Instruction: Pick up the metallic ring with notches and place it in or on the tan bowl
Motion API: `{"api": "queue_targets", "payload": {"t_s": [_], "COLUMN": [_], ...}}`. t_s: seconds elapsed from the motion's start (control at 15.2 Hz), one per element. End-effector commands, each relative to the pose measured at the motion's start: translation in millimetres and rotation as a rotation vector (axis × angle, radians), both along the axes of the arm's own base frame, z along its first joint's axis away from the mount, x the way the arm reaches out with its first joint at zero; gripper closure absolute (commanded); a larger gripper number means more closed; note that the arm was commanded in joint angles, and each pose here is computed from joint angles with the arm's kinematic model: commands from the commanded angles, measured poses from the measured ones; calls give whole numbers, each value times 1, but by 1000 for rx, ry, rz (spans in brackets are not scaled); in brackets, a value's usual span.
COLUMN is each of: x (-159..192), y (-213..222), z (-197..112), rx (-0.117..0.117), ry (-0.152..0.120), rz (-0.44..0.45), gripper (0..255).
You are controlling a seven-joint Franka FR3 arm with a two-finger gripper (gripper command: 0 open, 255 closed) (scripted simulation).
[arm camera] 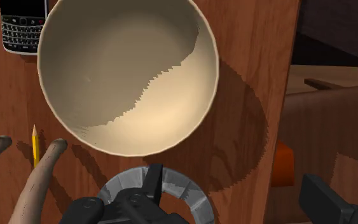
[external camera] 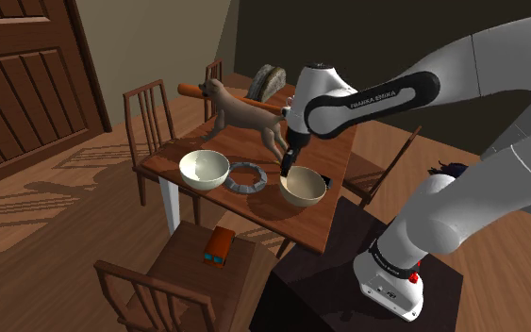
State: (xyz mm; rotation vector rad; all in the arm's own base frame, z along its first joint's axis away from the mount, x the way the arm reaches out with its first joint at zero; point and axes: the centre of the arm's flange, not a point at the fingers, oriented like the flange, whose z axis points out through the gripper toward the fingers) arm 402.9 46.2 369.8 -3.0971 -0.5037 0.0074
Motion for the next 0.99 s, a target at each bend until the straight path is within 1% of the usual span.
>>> {"api": "queue_targets", "payload": {"t_s": [0.0,0.92], "x": [17,123], "y": [4,50], "z": [-19,-143], "rx": [5,33], "ry": [-23,-162], "rz": [23,178], "gripper": [0,0]}}
